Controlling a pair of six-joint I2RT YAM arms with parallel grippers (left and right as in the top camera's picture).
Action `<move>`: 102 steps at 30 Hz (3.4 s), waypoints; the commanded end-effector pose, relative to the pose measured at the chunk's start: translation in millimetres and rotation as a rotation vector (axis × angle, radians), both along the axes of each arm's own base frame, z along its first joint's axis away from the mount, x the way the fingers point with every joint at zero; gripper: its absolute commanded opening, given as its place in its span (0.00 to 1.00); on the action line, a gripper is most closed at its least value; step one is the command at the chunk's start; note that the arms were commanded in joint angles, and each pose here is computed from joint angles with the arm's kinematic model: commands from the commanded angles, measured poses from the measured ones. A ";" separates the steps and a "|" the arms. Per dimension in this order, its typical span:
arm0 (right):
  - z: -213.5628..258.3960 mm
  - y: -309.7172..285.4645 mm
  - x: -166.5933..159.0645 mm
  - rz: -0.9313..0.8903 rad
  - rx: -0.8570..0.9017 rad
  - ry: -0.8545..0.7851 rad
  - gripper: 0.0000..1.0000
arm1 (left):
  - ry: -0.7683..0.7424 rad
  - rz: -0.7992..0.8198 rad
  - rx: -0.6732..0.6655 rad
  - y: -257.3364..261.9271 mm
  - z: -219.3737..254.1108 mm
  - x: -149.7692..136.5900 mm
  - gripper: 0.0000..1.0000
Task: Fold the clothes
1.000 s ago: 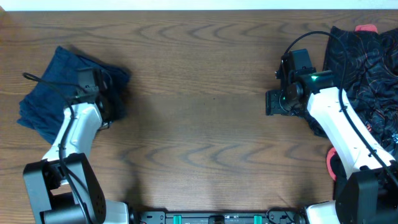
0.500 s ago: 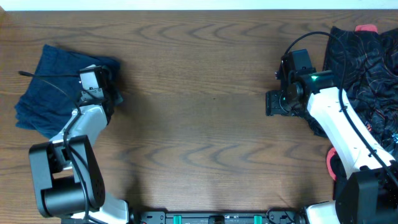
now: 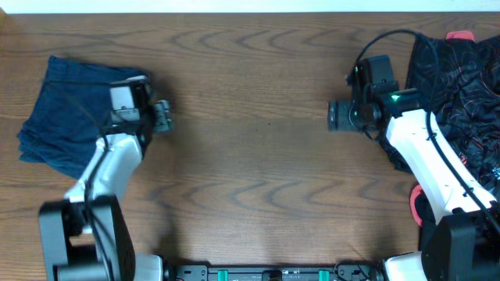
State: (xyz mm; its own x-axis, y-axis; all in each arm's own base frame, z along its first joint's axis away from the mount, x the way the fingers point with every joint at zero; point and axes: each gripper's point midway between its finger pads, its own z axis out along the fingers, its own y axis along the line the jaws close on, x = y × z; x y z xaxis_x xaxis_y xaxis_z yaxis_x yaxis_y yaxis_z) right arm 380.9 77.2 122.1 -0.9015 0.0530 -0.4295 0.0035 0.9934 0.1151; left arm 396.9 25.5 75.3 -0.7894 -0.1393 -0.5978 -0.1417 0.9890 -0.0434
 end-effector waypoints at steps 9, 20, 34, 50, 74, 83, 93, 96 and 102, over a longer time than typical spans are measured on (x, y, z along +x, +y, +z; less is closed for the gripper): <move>62.2 -41.8 3.4 -0.143 0.033 -0.172 0.99 | 0.050 -0.048 -0.061 -31.3 90.6 -72.1 0.98; 126.7 -59.6 -74.0 -0.208 -0.025 -0.424 0.99 | -0.328 -0.038 -0.058 -29.0 177.7 -148.2 0.98; 86.7 -54.1 -131.9 -0.181 0.066 -0.482 0.99 | -0.443 -0.037 -0.051 -27.7 191.3 -174.5 0.98; 97.0 -60.0 -122.1 -0.001 -0.138 -0.564 0.99 | -0.443 -0.037 -0.051 -27.7 191.3 -174.5 0.98; 57.5 -81.7 -134.1 -0.032 -0.173 -1.143 0.99 | -0.443 -0.037 -0.051 -27.7 191.3 -174.5 0.98; 33.1 -83.2 -134.4 -0.053 -0.149 -1.041 0.99 | -0.443 -0.037 -0.051 -27.7 191.3 -174.5 0.98; 32.6 -83.2 -134.3 -0.053 -0.149 -1.039 0.99 | -0.443 -0.036 -0.052 -27.7 191.3 -174.5 0.98; 32.6 -83.2 -134.3 -0.053 -0.149 -1.039 0.99 | -0.443 -0.037 -0.052 -27.7 191.3 -174.5 0.98; 32.5 -83.2 -134.3 -0.052 -0.149 -1.039 0.99 | -0.443 -0.037 -0.051 -27.7 191.3 -174.5 0.98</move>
